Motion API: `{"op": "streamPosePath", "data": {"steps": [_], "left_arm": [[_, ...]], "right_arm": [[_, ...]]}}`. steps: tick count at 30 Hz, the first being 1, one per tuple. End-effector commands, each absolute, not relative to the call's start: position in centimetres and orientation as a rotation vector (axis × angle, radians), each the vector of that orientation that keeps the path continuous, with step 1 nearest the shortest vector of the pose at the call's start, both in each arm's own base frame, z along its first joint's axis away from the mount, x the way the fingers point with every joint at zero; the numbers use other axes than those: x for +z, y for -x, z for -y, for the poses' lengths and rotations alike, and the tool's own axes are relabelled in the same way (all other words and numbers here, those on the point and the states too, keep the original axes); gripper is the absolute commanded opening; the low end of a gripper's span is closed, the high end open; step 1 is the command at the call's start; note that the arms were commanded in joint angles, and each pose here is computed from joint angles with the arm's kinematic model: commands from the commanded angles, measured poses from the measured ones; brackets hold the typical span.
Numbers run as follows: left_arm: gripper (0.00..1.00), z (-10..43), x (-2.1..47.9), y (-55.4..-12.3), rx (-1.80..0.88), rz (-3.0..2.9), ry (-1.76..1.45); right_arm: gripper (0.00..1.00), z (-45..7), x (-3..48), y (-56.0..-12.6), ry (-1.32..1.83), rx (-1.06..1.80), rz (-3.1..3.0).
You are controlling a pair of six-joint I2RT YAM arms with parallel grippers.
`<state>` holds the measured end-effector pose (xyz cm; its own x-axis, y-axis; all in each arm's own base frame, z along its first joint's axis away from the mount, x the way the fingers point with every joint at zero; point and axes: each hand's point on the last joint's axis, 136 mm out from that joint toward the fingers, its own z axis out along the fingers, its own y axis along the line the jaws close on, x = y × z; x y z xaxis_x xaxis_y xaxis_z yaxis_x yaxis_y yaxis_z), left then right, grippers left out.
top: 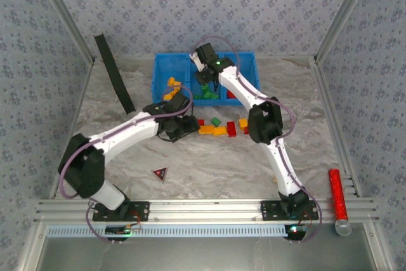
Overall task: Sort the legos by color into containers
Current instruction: Place the lego in the container, then pick up the lego from the center of the table.
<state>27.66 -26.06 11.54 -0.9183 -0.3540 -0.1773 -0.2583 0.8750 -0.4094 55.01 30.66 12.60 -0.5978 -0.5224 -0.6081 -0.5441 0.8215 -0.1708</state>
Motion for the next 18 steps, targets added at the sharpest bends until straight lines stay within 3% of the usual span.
{"op": "streamPosePath", "data": {"steps": [1, 9, 18], "left_arm": [[0.67, 28.7, 12.9, -29.7, -0.571, -2.771, 0.406], [0.66, 33.6, 11.8, -32.5, -0.493, -2.802, 0.269], [0.66, 35.5, 9.2, -34.3, -0.409, -2.824, 0.263]], "right_arm": [[0.37, -30.7, 12.9, -55.8, 0.816, 0.06, -2.303], [0.59, -30.5, 14.0, -56.3, 0.814, 0.122, -2.274], [0.62, -30.6, 19.5, -55.0, 0.779, 0.212, -2.188]]}}
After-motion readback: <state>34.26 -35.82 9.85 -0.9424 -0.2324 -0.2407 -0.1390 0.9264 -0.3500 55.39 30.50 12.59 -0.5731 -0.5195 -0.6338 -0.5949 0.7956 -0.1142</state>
